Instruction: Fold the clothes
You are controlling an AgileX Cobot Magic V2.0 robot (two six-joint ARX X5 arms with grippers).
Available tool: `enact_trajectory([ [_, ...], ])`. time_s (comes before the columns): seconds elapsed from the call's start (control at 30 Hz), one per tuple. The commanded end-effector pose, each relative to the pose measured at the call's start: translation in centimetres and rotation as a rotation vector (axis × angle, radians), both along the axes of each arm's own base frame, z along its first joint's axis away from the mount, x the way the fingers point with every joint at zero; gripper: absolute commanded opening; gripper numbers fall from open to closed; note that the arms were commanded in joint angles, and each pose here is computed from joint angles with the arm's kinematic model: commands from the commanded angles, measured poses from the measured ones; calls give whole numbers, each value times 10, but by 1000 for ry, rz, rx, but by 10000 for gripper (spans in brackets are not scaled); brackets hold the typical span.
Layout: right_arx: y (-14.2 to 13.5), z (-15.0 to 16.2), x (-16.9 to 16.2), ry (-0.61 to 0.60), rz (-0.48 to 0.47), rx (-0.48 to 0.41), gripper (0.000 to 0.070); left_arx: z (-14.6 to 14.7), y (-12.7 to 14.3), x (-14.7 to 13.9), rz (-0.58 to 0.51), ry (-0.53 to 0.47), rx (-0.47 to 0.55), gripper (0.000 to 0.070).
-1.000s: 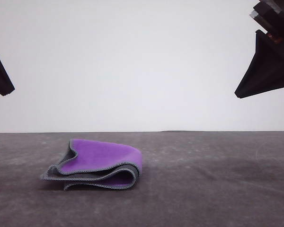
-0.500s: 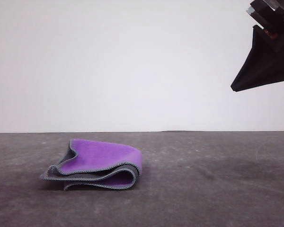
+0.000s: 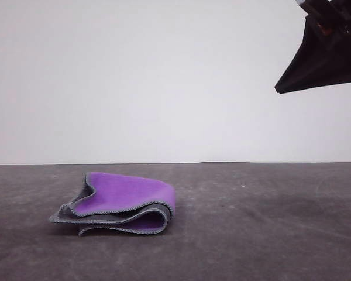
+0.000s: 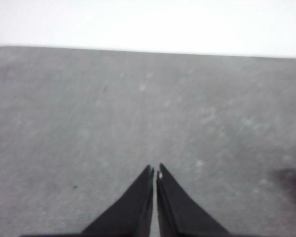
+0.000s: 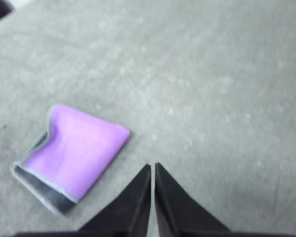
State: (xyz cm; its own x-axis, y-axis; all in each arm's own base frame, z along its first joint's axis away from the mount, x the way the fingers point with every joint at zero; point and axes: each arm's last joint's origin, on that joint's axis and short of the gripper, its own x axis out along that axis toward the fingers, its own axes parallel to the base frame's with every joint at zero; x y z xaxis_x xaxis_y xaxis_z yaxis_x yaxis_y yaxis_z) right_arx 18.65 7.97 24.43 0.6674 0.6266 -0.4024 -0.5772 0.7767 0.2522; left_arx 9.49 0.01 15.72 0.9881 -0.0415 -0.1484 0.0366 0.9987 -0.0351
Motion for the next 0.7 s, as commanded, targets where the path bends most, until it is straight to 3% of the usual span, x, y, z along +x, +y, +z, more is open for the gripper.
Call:
enact_trajectory([
  [0.0,2,4,2,-25,4,11,10,-5,0,1,12,0,22,0],
  [0.67,3,13,5,-121,4,46,10,-4,-2,1,5,-9,32,0],
])
